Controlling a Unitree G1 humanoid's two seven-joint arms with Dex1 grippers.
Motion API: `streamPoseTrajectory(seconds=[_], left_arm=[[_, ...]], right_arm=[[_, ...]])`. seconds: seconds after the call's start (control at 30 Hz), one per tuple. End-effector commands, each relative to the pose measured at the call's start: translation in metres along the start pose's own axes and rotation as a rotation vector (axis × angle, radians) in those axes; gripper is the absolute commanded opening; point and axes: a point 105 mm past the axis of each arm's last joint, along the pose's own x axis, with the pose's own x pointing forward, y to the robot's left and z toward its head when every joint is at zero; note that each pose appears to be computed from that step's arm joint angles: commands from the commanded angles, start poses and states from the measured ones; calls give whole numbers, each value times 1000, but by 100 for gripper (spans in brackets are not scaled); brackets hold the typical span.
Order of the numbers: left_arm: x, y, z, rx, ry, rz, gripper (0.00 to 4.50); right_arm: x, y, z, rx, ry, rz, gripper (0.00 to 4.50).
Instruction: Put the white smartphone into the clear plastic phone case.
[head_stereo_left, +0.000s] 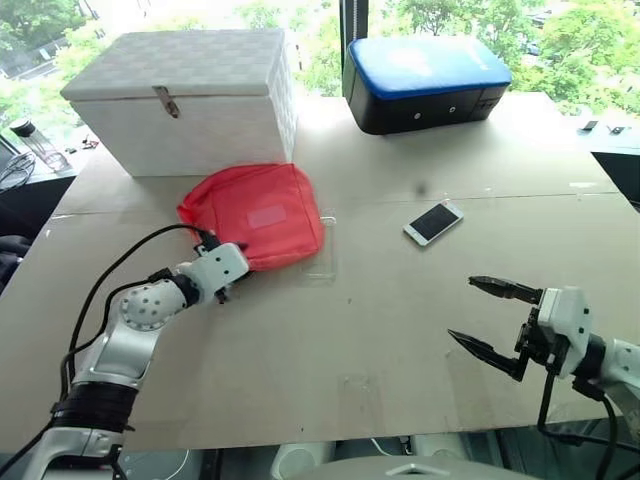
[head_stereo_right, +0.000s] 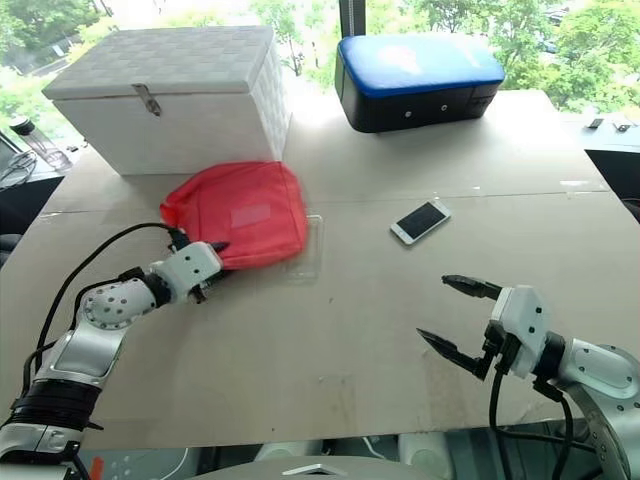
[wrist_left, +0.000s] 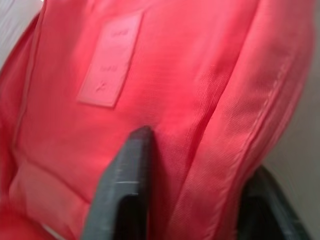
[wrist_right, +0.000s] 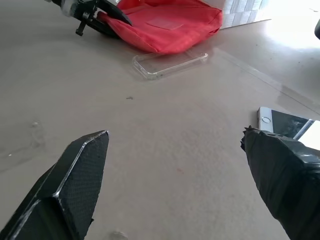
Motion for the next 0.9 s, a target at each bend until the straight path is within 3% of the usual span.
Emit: streamPoseTrajectory(seconds=[0.03,0.23,0.3,0.4,0.47,0.57,0.63,0.9], left_arm=[[-38,34,-45,-42,148,149,6],[-88,55,-77,-80,240,246,6],[-95,56,-71,-181,193,223,6],[-94,56,-42,-325,43,161,115],[-92,45,-7,-467,-107,17,232],[-88,36,35,-612,-205,-182,333],[-82,27,64,-602,-229,-347,411],[-21,-12,117,-294,-287,-622,411]], right_arm=[[2,0,4,-21,-28,0,450],[11,1,4,-11,-38,47,450],[13,1,4,-13,-39,59,450],[15,-2,6,-12,-46,65,450],[16,-5,7,-14,-48,67,450],[17,-5,8,-14,-50,72,450],[17,-3,9,-13,-50,77,450],[12,0,14,-18,-44,44,450]])
